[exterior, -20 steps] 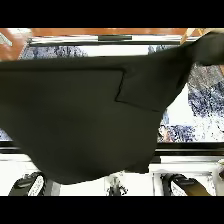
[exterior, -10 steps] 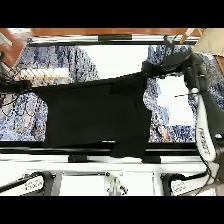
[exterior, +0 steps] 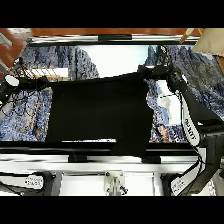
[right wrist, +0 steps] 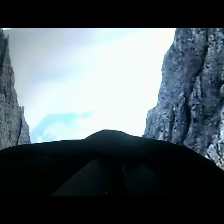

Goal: Fold the shirts.

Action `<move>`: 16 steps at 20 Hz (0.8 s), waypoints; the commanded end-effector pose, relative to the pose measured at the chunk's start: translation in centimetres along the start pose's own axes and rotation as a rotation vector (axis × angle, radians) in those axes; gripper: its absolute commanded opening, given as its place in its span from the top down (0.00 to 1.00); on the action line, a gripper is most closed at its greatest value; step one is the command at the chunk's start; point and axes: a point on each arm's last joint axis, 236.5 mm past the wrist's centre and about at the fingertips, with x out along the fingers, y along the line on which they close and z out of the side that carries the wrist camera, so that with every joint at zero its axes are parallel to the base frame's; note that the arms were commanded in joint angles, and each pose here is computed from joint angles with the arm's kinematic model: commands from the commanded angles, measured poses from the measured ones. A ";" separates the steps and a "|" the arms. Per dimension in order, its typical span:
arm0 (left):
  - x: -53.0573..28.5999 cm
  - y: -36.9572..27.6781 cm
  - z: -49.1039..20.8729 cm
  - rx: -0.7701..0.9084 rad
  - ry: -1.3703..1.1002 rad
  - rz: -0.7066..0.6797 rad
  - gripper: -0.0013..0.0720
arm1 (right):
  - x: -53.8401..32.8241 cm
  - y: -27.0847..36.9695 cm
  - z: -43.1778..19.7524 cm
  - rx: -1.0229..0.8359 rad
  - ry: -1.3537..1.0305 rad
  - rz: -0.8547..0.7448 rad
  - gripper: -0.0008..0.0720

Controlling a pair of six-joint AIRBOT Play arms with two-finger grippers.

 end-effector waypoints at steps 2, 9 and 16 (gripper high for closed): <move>0.6 -0.3 -4.6 0.127 0.183 -0.045 0.94 | -0.9 -0.4 -2.3 -0.070 0.114 -0.025 0.90; -2.8 3.3 -12.9 0.222 0.574 0.027 0.94 | -6.2 -3.1 -15.1 -0.080 0.681 -0.124 0.90; -1.6 3.9 -14.5 0.179 0.625 0.034 0.94 | -6.1 -3.0 -19.2 -0.011 0.767 -0.142 0.90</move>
